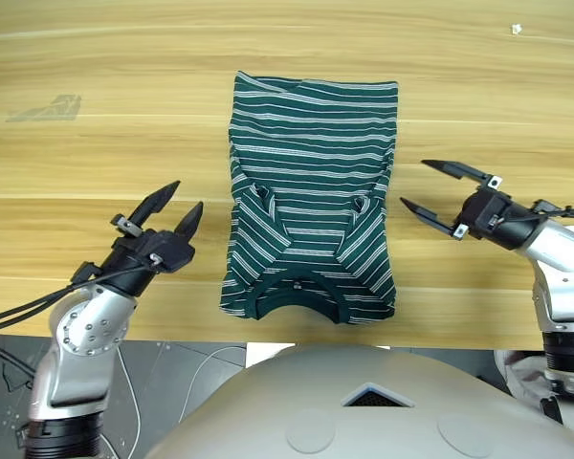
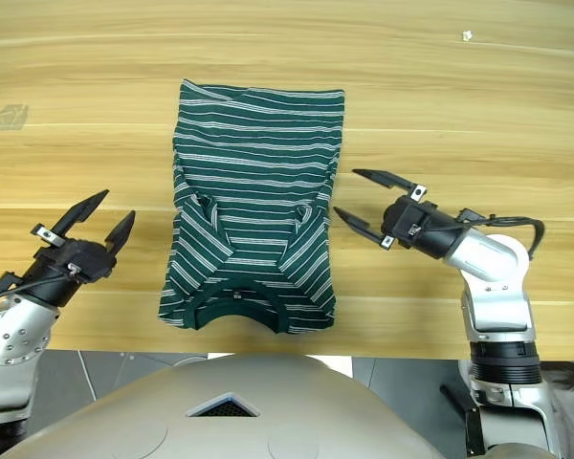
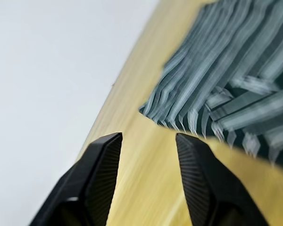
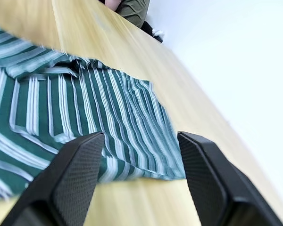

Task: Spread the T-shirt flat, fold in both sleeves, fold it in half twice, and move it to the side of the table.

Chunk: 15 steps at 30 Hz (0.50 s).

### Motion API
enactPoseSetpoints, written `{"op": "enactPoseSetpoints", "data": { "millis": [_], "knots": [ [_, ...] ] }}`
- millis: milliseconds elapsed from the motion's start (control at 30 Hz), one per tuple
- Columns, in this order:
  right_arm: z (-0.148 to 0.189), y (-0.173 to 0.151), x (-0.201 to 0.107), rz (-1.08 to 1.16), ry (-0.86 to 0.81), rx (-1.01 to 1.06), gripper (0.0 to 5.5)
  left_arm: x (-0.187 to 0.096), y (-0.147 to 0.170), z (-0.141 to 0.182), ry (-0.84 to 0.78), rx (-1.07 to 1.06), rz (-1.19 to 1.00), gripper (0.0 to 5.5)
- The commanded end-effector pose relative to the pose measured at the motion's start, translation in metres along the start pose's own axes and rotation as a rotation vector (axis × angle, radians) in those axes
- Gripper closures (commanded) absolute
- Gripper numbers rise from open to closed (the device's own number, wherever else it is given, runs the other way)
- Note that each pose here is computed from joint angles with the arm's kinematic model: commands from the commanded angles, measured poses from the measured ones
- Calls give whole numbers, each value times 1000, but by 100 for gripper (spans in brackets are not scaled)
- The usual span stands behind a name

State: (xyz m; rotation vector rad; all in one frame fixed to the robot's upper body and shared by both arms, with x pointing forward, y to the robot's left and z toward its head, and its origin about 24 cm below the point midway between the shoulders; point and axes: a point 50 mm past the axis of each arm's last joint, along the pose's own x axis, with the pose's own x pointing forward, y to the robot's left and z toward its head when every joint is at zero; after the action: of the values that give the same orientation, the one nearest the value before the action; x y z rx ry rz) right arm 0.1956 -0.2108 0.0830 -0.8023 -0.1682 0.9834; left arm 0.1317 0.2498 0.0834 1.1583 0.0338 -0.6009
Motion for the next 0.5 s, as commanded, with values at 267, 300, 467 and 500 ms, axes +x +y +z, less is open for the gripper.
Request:
{"op": "enactPoseSetpoints", "data": {
  "millis": [267, 300, 467, 500],
  "knots": [
    [-20, 44, -35, 479, 0, -486, 260, -17, -37, -8, -113, 485, -408, 259],
    [-19, 50, -34, 497, -20, -486, 260, -15, -40, -6, -133, 489, -420, 259],
    [-12, 71, -25, 509, -100, -431, 260, -5, -53, 4, -223, 498, -463, 259],
    [-10, 73, -23, 505, -117, -422, 260, -5, -55, 6, -237, 497, -474, 259]
  ]
}}
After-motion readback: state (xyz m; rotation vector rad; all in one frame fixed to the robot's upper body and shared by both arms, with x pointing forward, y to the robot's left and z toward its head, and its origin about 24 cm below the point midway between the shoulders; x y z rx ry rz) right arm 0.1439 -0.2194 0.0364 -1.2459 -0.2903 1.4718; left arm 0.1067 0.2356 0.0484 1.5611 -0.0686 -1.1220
